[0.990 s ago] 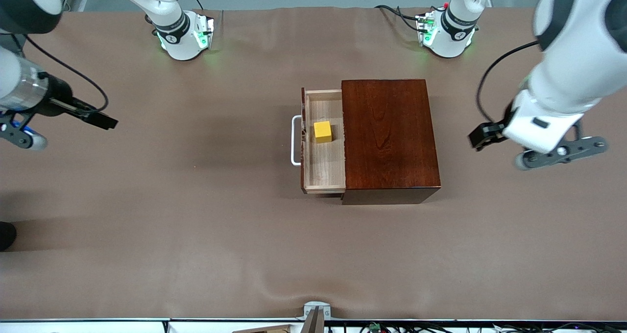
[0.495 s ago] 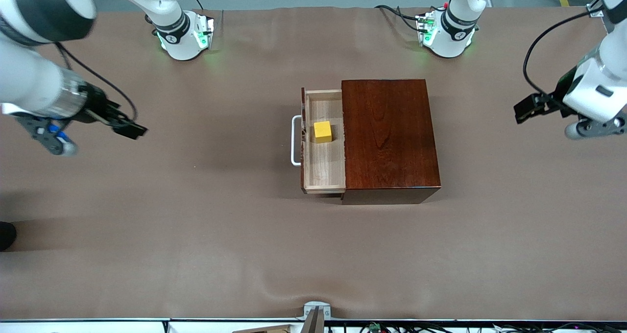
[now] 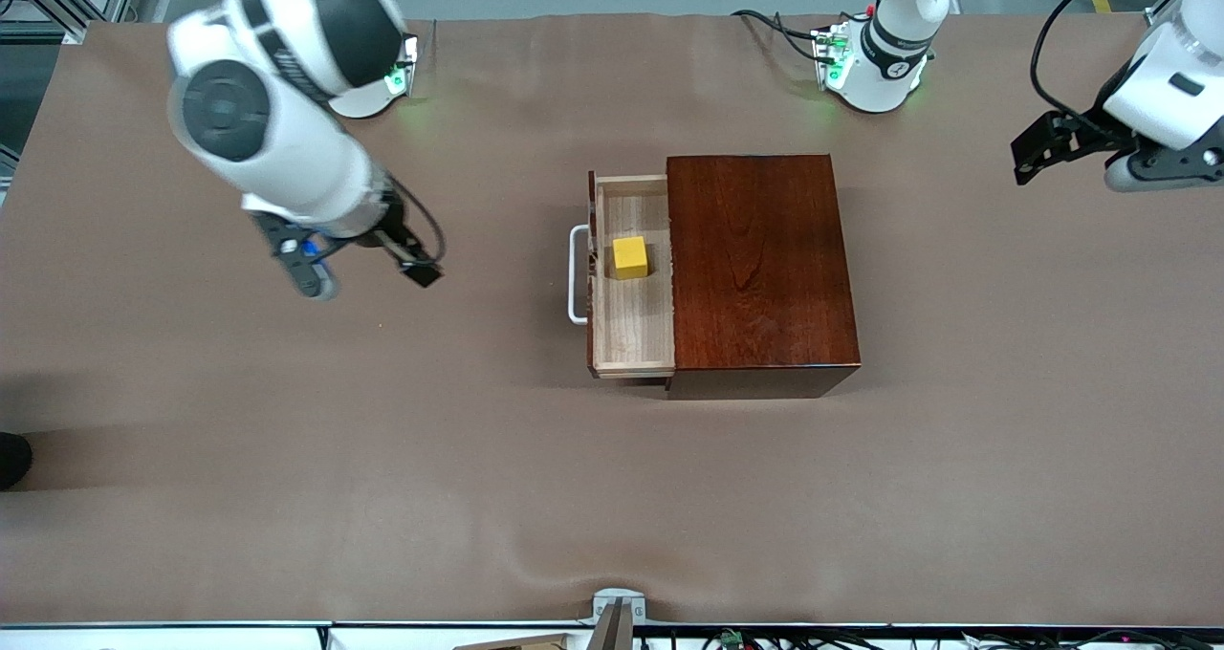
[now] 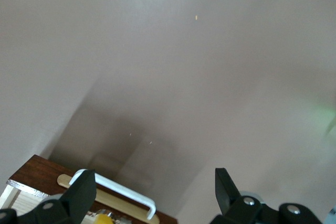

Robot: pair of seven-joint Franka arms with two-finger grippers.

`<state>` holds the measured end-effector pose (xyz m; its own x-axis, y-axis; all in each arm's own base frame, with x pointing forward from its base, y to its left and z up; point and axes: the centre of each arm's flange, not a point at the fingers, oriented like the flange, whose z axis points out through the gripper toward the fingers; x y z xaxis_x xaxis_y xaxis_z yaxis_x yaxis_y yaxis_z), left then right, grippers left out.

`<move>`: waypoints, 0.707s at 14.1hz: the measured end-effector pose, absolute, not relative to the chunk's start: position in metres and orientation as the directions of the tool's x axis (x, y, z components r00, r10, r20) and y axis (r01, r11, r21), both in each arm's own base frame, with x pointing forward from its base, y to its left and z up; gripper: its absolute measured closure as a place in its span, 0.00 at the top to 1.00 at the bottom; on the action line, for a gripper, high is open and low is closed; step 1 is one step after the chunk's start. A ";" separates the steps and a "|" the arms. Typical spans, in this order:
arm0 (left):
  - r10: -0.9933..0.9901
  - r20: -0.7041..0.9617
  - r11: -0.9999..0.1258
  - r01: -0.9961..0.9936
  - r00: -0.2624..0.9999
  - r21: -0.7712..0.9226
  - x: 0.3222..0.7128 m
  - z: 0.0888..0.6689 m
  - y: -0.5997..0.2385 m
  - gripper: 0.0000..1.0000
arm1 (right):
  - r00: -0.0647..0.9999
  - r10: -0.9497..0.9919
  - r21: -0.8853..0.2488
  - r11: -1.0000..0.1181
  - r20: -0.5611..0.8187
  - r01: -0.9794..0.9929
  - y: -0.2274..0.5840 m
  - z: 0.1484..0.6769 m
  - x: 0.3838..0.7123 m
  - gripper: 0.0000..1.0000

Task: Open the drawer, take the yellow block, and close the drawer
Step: 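Lower the right gripper into the drawer over the yellow block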

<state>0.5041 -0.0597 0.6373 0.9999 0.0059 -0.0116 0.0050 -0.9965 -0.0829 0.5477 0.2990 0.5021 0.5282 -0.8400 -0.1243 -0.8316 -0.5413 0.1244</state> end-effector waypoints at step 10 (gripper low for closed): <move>0.005 0.002 -0.997 0.005 1.000 -0.081 0.506 0.637 -0.058 1.00 | 0.212 -0.958 0.126 -0.238 -0.192 -0.963 0.405 0.435 0.530 1.00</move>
<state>0.5063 -0.0584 0.6374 1.0000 0.0047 0.0017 0.0048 -0.9967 -0.0808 0.5304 0.4054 0.4350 0.2116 -0.9583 -0.1921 -0.9631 -0.2379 0.1259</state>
